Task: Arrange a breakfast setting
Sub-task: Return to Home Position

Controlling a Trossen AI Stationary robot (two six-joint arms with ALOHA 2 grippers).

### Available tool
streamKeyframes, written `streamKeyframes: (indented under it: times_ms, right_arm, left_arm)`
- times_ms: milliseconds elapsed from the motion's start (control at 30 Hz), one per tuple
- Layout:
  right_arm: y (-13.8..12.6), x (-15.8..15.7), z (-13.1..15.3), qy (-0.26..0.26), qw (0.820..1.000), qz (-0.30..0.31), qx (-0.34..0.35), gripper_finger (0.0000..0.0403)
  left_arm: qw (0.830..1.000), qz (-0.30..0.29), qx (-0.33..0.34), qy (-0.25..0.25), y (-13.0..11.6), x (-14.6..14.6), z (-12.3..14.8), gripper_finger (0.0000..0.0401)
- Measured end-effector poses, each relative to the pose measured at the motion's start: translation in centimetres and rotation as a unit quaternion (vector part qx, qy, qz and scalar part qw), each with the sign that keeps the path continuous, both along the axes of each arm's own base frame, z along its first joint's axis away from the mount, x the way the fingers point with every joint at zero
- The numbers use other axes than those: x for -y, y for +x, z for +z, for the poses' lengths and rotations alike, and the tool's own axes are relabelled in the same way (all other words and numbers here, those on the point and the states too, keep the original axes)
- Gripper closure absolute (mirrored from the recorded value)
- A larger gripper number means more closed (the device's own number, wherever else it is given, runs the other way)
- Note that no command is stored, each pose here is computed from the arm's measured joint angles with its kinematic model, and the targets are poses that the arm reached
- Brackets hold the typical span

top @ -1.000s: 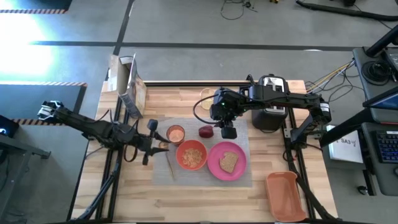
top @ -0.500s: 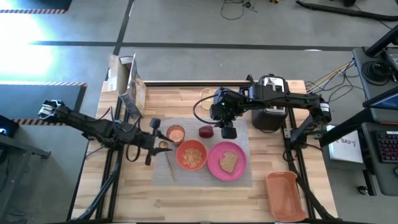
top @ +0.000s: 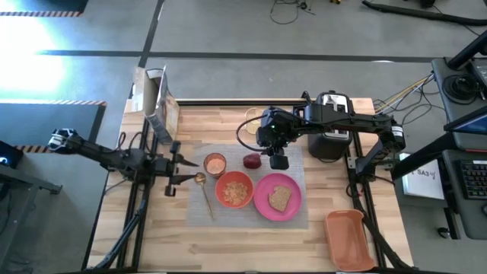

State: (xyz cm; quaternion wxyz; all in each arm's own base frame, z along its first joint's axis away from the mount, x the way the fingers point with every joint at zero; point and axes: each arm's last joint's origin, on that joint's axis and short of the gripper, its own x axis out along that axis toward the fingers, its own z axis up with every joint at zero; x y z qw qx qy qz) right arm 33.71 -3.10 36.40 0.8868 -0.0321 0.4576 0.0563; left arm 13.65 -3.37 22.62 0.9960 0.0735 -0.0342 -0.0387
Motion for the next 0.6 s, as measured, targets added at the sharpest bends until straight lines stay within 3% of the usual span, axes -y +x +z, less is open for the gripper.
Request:
streamKeyframes:
  times_ms: [233, 600]
  right_arm:
    - [0.0, 0.0, 0.0, 0.0, 1.0, 0.0, 0.0, 0.028]
    - [0.0, 0.0, 0.0, 0.0, 1.0, 0.0, 0.0, 0.028]
  left_arm:
    - [0.998, 0.0, 0.057, -0.013, -2.3, -0.7, -4.0, 0.0266]
    - [0.998, -0.004, 0.067, -0.013, -3.6, -1.0, -3.8, 0.0266]
